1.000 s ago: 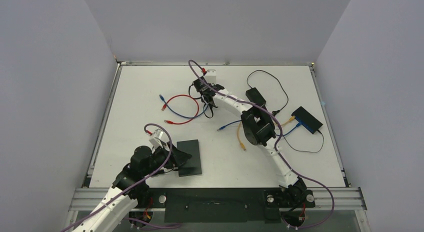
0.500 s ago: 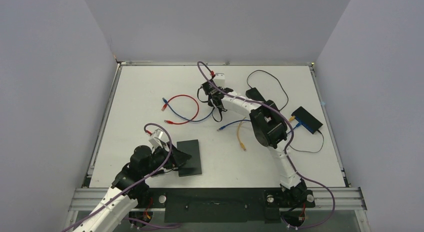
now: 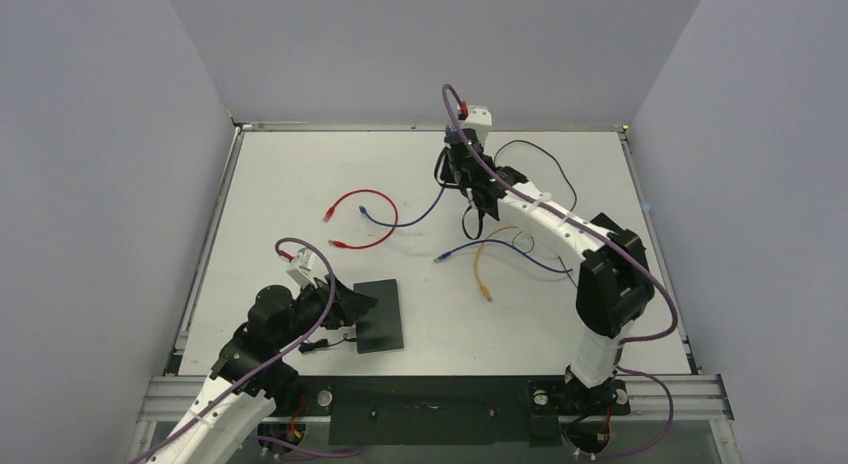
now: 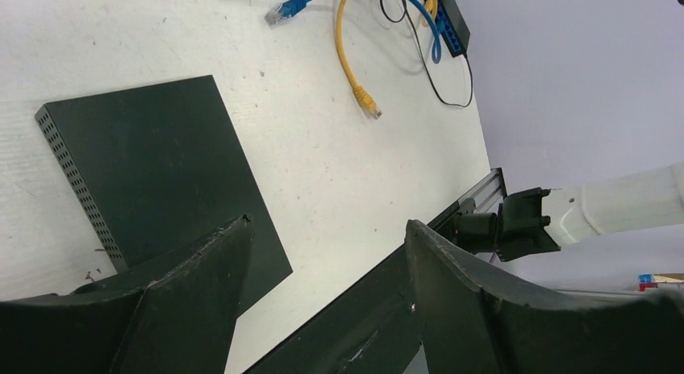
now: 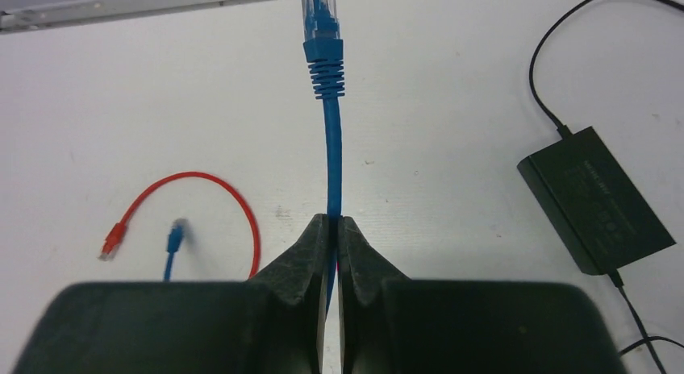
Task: Insert the plug into the switch port
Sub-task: Pick up the connector from the center of the board.
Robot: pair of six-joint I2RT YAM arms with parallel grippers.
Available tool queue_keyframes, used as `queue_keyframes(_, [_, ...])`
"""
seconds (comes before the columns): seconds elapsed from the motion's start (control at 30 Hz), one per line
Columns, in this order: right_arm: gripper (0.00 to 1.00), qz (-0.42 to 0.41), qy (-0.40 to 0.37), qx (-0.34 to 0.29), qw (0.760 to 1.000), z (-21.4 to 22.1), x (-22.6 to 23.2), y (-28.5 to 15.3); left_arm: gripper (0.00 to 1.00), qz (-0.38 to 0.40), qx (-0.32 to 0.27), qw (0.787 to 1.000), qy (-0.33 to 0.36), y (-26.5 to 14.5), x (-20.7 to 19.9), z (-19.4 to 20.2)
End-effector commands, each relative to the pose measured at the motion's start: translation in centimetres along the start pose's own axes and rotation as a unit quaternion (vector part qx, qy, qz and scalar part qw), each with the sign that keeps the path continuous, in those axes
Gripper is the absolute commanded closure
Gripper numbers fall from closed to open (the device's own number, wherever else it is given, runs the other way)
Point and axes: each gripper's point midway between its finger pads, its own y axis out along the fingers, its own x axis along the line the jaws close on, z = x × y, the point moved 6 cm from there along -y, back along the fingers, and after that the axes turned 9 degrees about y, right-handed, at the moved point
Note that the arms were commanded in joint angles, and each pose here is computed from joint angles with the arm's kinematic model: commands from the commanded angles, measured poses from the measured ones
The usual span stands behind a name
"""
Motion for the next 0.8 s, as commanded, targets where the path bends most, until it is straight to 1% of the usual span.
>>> queue_keyframes(0.0, [1.00, -0.067, 0.003, -0.075, 0.995, -4.7, 0.8, -5.0, 0.34, 0.005, -0.041, 0.999, 0.032, -0.8, -1.5, -2.4])
queue_keyframes(0.1, [1.00, -0.089, -0.006, -0.094, 0.992, -5.5, 0.2, -7.6, 0.34, 0.003, -0.050, 0.998, 0.041, -1.1, -1.9, -3.0])
queue_keyframes(0.23, [1.00, -0.131, -0.010, -0.127, 0.983, -7.6, -0.6, -12.7, 0.34, 0.001, -0.059, 0.997, 0.052, -1.4, -2.2, -3.5])
queue_keyframes(0.27, [1.00, -0.134, -0.018, -0.124, 0.983, -7.3, -1.0, -13.1, 0.34, 0.002, -0.061, 0.997, 0.054, -1.4, -2.3, -3.6])
queue_keyframes(0.3, [1.00, -0.148, -0.018, -0.129, 0.980, -7.7, -1.2, -14.7, 0.34, 0.005, -0.064, 0.996, 0.056, -1.5, -2.5, -3.8])
queue_keyframes(0.47, [1.00, -0.201, -0.075, -0.090, 0.973, -6.0, -2.2, -18.6, 0.34, 0.019, -0.075, 0.995, 0.064, -2.0, -3.6, -4.7])
queue_keyframes(0.67, [1.00, -0.239, -0.116, -0.062, 0.962, -3.4, -4.6, -23.9, 0.34, 0.037, -0.089, 0.992, 0.084, -2.6, -5.0, -6.0])
queue_keyframes(0.7, [1.00, -0.251, -0.118, -0.065, 0.959, -3.3, -5.0, -25.1, 0.34, 0.040, -0.086, 0.992, 0.086, -2.5, -5.1, -6.1])
queue_keyframes(0.73, [1.00, -0.262, -0.127, -0.048, 0.955, -2.6, -5.2, -25.7, 0.34, 0.047, -0.089, 0.991, 0.088, -2.6, -5.5, -6.4])
queue_keyframes(0.77, [1.00, -0.271, -0.129, -0.051, 0.953, -2.5, -5.6, -26.6, 0.33, 0.055, -0.084, 0.991, 0.090, -2.6, -5.8, -6.4])
